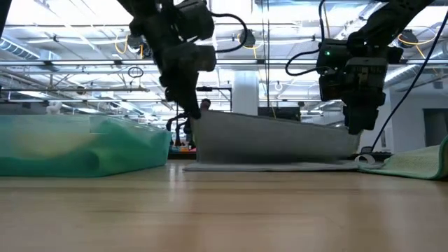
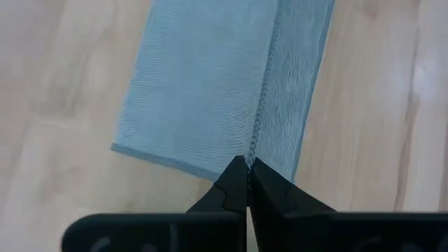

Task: Fold microfiber towels
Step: Fold the gray microfiber cloth

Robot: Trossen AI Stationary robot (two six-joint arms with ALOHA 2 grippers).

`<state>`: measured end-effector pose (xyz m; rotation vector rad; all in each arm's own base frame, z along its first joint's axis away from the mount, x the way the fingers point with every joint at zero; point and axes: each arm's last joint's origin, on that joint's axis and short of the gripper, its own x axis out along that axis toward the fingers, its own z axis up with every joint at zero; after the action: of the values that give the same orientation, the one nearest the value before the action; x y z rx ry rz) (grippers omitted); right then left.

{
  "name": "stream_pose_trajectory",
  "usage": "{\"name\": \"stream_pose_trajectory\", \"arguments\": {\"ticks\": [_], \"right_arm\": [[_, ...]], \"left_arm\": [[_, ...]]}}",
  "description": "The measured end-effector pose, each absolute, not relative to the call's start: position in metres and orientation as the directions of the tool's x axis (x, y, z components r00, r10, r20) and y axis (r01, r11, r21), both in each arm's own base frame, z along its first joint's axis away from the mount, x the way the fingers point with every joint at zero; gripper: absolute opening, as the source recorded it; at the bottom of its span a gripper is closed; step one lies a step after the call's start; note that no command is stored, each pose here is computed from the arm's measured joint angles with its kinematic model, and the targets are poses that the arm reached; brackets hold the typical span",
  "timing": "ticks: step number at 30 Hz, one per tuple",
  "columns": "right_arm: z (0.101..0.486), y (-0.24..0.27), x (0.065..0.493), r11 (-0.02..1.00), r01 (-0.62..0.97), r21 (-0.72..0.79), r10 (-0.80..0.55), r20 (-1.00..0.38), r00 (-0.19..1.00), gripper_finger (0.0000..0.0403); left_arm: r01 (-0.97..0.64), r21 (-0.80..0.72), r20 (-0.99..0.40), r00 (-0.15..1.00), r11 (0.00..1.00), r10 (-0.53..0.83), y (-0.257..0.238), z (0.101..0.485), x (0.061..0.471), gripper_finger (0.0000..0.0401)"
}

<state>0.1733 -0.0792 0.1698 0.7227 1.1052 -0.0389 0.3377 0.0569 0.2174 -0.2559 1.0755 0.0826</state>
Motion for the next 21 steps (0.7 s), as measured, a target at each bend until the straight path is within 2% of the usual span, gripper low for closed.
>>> {"name": "stream_pose_trajectory", "arguments": {"ticks": [5,12,21], "right_arm": [[0.161,-0.070,0.175,0.762,0.377,0.527,0.331,-0.817,0.472,0.0000],[0.150,-0.059,0.176,0.752,0.379,0.540,0.343,-0.811,0.474,0.0000],[0.144,-0.052,0.173,0.756,0.369,0.540,0.364,-0.816,0.450,0.0000]], "left_arm": [[-0.199,-0.175,-0.880,0.472,0.964,-0.062,0.048,0.203,0.335,0.0003],[-0.175,-0.183,-0.824,0.565,0.967,-0.054,0.043,0.194,0.340,0.0008],[-0.178,-0.184,-0.834,0.549,0.967,-0.058,0.041,0.182,0.334,0.0006]]}}
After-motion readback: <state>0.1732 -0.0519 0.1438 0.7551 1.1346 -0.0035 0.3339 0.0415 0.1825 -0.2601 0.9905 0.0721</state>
